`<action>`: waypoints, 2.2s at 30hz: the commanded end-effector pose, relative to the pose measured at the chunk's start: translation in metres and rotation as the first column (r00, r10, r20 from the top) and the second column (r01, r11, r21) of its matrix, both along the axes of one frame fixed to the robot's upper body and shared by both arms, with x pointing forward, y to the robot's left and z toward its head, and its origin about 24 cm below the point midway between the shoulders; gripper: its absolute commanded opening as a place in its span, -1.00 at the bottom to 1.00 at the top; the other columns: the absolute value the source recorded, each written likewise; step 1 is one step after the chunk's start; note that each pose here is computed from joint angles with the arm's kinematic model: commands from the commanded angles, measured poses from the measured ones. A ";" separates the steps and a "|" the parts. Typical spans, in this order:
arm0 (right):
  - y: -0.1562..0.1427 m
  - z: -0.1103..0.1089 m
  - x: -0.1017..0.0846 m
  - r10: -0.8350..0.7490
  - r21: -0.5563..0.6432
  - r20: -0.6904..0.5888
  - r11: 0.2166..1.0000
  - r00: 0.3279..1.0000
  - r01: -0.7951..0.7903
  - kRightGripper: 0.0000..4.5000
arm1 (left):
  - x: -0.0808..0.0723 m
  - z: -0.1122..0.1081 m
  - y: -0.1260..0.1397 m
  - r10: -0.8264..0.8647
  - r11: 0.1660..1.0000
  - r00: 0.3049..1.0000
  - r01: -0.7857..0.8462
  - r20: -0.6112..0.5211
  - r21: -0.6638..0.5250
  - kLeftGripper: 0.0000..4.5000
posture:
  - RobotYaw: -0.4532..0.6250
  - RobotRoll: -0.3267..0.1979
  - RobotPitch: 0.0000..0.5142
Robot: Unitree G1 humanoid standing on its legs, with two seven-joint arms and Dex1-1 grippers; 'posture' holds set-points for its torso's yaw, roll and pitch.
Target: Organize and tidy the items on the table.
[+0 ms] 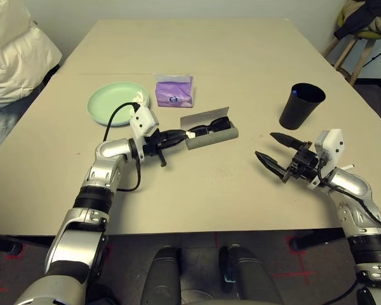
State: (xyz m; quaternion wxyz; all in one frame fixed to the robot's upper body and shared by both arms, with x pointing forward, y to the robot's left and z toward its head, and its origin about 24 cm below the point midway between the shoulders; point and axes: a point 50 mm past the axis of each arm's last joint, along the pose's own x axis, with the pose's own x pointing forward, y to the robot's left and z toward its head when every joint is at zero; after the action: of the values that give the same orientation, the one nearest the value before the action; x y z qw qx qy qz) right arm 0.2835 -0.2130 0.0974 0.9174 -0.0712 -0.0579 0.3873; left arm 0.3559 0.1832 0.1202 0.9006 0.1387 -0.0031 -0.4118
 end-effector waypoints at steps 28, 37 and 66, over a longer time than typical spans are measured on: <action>-0.002 0.010 -0.001 -0.043 0.021 0.011 0.999 0.999 0.043 1.00 | 0.010 -0.014 -0.040 -0.195 0.945 0.966 0.231 -0.168 0.232 -0.99 | 0.02 0.25 -0.63; -0.004 0.011 0.006 -0.029 0.011 0.015 1.000 0.999 0.029 1.00 | -0.002 -0.016 -0.039 -0.295 0.904 0.940 0.334 -0.173 0.268 -0.99 | 0.05 0.25 -0.64; -0.058 0.033 0.012 0.195 -0.356 -0.149 0.904 0.969 -0.237 1.00 | -0.046 0.028 -0.081 -0.612 0.782 0.790 0.610 0.028 -0.128 0.98 | 0.07 0.25 -0.67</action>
State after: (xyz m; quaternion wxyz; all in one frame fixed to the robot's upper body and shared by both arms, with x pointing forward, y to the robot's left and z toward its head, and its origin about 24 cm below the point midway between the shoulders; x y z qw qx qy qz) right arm 0.2979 -0.2621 0.1294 0.8548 -0.1985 0.0399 0.4779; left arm 0.3135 0.1046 0.1478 0.7292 0.0753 -0.0639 -0.6772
